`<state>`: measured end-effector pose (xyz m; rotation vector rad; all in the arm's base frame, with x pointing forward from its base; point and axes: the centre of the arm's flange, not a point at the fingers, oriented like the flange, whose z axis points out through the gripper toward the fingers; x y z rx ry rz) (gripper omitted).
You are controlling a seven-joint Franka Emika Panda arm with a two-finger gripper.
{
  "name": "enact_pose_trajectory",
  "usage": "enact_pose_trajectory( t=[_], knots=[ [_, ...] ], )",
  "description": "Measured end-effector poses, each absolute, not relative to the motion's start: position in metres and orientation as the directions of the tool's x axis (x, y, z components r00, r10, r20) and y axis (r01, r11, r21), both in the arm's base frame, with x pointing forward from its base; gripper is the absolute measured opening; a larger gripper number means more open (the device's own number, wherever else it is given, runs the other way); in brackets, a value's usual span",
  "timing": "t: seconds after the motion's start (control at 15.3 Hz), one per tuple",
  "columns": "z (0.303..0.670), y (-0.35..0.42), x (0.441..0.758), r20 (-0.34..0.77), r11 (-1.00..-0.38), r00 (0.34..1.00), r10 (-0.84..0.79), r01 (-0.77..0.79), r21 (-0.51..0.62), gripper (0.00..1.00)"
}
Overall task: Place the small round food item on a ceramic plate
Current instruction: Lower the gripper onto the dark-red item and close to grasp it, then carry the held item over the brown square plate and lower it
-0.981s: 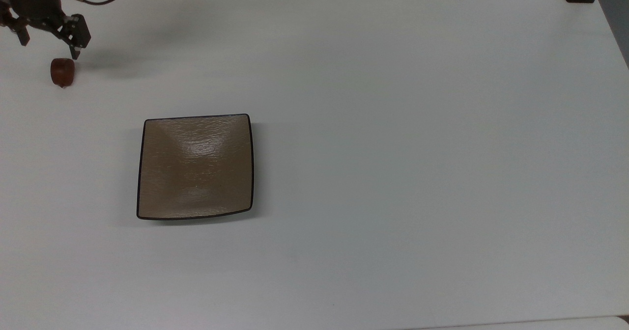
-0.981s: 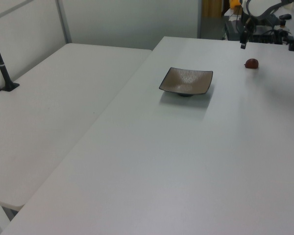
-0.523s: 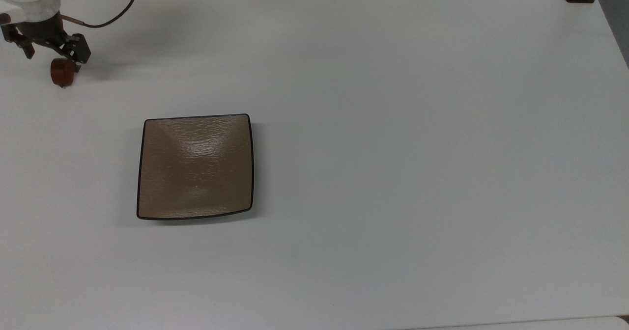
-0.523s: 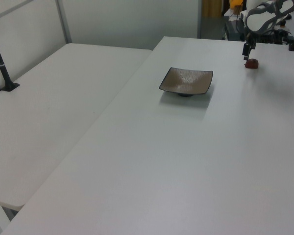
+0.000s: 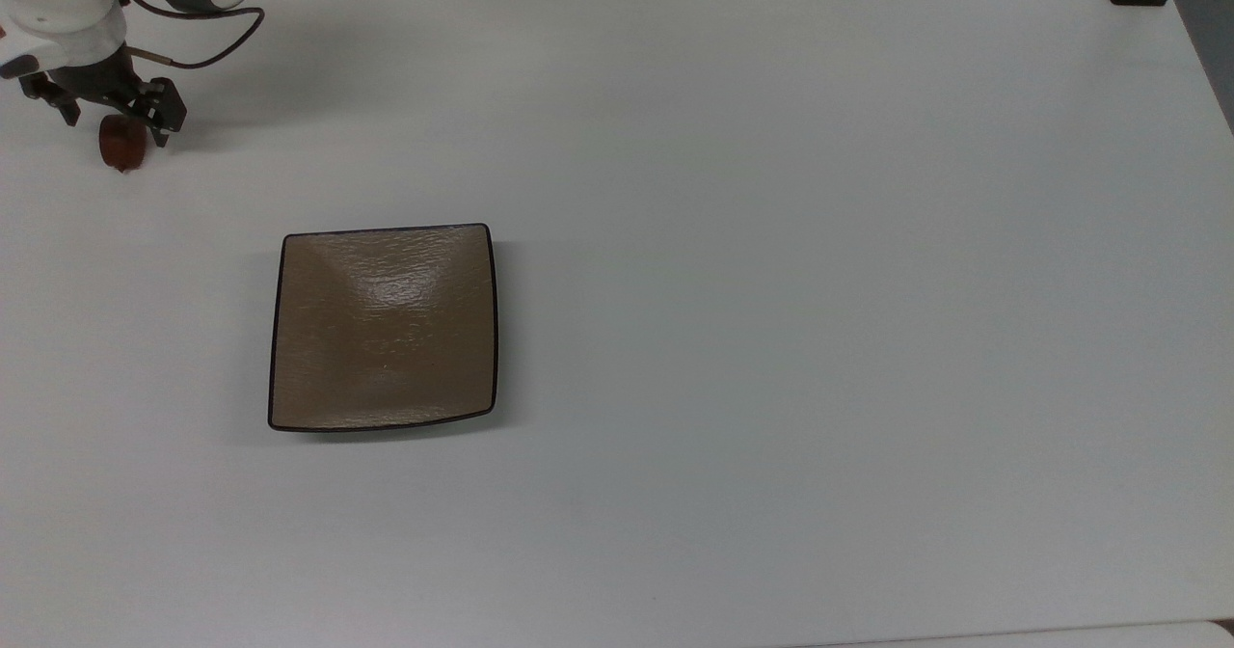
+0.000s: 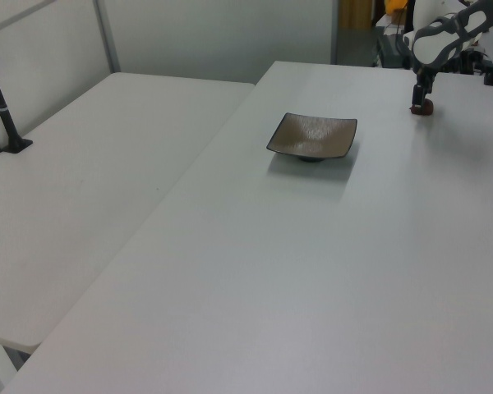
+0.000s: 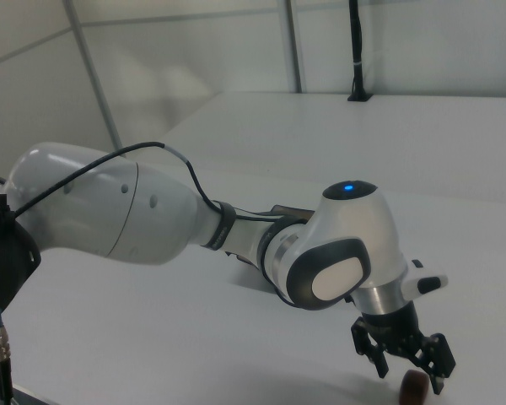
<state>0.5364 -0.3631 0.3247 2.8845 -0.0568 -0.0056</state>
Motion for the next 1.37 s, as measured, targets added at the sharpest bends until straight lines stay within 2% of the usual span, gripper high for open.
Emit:
enact_pose_trajectory(
  t=[0.07, 0.2, 0.39, 0.59, 0.65, 1.05, 1.37],
  knots=[
    [0.322, -0.363, 0.536, -0.005, -0.967, 0.999, -0.035, -0.033, 0.253, 0.99],
    [0.318, -0.363, 0.537, -0.011, -0.967, 0.999, -0.032, -0.028, 0.252, 0.81],
    [0.316, -0.363, 0.536, -0.015, -0.967, 0.999, -0.031, -0.026, 0.252, 0.46],
    [0.316, -0.362, 0.537, -0.015, -0.968, 1.000, -0.024, -0.019, 0.251, 0.20],
    [0.316, -0.361, 0.538, -0.015, -0.968, 1.000, -0.023, -0.018, 0.251, 0.16],
    [0.331, -0.357, 0.548, 0.013, -0.966, 1.000, -0.008, -0.011, 0.258, 0.12],
    [0.390, -0.330, 0.569, -0.002, -0.978, 1.000, -0.001, 0.000, 0.208, 0.12]
  ],
)
